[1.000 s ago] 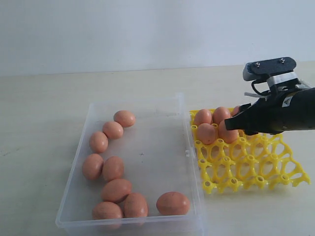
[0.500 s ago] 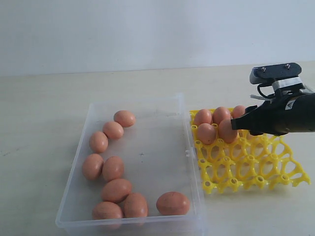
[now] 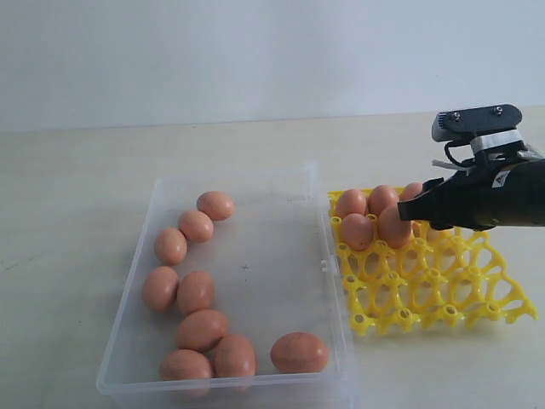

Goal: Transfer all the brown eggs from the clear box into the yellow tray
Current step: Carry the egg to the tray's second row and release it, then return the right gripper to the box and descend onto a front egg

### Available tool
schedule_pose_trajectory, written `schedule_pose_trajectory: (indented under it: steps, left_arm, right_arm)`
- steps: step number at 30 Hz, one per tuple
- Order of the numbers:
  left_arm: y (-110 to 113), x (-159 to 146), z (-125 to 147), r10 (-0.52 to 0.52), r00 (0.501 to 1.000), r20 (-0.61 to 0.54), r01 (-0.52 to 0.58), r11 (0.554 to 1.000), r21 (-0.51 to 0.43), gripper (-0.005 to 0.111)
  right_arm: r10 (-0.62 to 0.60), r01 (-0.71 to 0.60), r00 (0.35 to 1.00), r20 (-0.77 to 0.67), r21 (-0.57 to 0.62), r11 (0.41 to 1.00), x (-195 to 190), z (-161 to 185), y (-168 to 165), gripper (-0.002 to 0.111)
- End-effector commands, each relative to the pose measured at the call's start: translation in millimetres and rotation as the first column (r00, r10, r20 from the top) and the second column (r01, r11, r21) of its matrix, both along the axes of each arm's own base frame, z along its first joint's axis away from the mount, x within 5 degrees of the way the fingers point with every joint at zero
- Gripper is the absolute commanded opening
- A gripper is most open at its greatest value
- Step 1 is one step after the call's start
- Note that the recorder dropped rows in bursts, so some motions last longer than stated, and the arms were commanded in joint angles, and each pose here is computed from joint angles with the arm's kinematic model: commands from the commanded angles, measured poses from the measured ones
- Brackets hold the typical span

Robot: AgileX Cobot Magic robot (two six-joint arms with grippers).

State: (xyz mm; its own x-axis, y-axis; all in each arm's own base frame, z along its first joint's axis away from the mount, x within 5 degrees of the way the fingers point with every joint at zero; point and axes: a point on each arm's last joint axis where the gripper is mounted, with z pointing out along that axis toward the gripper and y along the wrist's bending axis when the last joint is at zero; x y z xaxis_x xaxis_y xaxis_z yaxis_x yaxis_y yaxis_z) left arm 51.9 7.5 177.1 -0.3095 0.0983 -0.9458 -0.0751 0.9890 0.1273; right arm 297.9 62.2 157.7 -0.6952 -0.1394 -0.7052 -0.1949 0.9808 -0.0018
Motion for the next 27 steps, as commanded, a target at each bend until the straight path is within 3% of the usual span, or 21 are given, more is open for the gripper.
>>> schedule_pose_trajectory:
  steps: [1,24,27]
  left_arm:
    - [-0.3,0.3,2.1,-0.005,1.0,0.013,0.005,1.0,-0.003,0.0]
    - [-0.3,0.3,2.1,-0.005,1.0,0.013,0.005,1.0,-0.002,0.0]
    - [-0.3,0.3,2.1,-0.005,1.0,0.013,0.005,1.0,-0.002,0.0]
  right_arm:
    - [-0.005,0.005,1.0,0.02,0.0,1.0,1.7,1.0,-1.7,0.051]
    - [-0.008,0.008,1.0,0.008,0.002,1.0,1.4,-0.9,-1.7,0.051]
    - [-0.045,0.045,0.999,-0.018,0.045,0.998,-0.3,2.0,0.5,0.051]
